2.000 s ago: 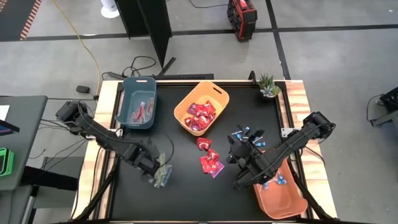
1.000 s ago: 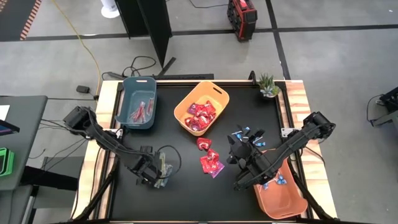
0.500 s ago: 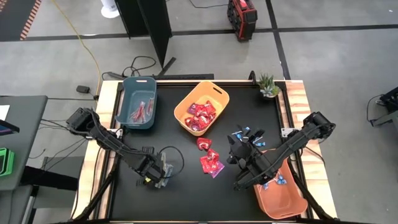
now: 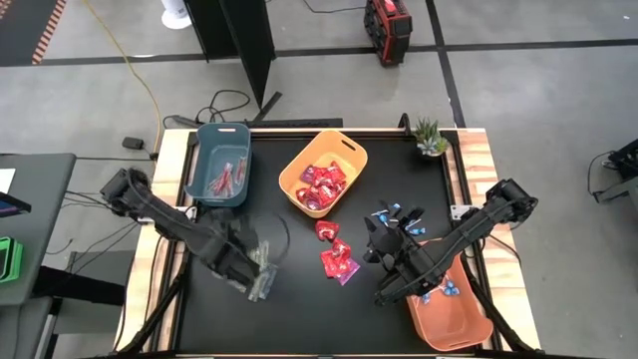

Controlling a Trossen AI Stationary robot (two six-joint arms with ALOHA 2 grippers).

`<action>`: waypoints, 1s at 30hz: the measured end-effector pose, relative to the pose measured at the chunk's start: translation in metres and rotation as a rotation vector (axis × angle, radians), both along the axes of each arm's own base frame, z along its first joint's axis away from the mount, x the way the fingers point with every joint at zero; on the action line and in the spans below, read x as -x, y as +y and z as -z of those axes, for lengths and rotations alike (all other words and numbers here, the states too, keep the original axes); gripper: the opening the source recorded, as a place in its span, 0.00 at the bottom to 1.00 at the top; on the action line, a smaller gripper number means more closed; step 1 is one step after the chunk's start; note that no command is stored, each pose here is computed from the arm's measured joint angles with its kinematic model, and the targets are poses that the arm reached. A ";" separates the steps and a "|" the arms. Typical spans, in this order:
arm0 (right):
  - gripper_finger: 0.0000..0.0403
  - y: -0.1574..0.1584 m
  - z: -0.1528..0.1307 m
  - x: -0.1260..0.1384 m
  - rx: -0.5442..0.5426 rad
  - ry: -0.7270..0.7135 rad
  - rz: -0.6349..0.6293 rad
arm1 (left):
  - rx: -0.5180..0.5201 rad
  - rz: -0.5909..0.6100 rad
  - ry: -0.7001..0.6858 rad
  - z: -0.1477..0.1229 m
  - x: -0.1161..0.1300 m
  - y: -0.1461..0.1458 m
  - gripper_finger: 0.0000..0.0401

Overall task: Sort candy
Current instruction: Put the blue gummy into the blue bin, then put the blue lollipop into the orange bin

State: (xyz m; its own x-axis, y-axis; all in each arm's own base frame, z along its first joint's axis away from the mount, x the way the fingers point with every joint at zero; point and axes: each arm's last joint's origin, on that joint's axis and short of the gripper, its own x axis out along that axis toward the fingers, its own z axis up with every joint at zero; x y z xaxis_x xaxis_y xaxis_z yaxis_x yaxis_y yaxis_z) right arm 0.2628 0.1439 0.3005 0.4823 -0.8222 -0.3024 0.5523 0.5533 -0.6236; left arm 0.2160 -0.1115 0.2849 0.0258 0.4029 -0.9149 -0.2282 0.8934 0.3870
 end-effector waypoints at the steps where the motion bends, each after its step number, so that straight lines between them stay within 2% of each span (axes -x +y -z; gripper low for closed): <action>1: 0.75 0.000 0.000 0.000 0.000 0.000 0.000 | -0.060 -0.064 -0.069 -0.005 0.001 0.009 0.01; 4: 0.75 0.000 0.000 0.000 0.000 0.000 0.000 | -0.172 -0.259 -0.279 -0.016 0.003 0.033 0.01; 8: 0.75 0.000 0.000 0.000 -0.001 0.000 0.000 | -0.280 -0.464 -0.421 -0.018 0.010 0.064 0.01; 11: 0.75 0.000 0.000 0.000 -0.001 0.000 0.000 | -0.357 -0.565 -0.431 -0.013 0.014 0.089 0.01; 16: 0.75 0.000 0.000 0.000 -0.001 0.001 0.000 | -0.434 -0.715 -0.341 0.003 0.022 0.128 0.02; 20: 0.75 0.000 0.000 0.000 -0.001 0.001 0.000 | -0.446 -0.767 -0.267 0.018 0.024 0.153 0.03; 24: 0.75 0.000 0.000 0.000 0.004 0.008 -0.003 | -0.418 -0.737 -0.269 0.033 0.019 0.168 0.06; 27: 0.75 0.000 0.000 0.000 0.004 0.008 -0.004 | -0.404 -0.698 -0.274 0.038 0.015 0.172 0.15; 30: 0.75 0.000 0.000 0.000 0.004 0.008 -0.005 | -0.391 -0.686 -0.265 0.039 0.015 0.172 0.29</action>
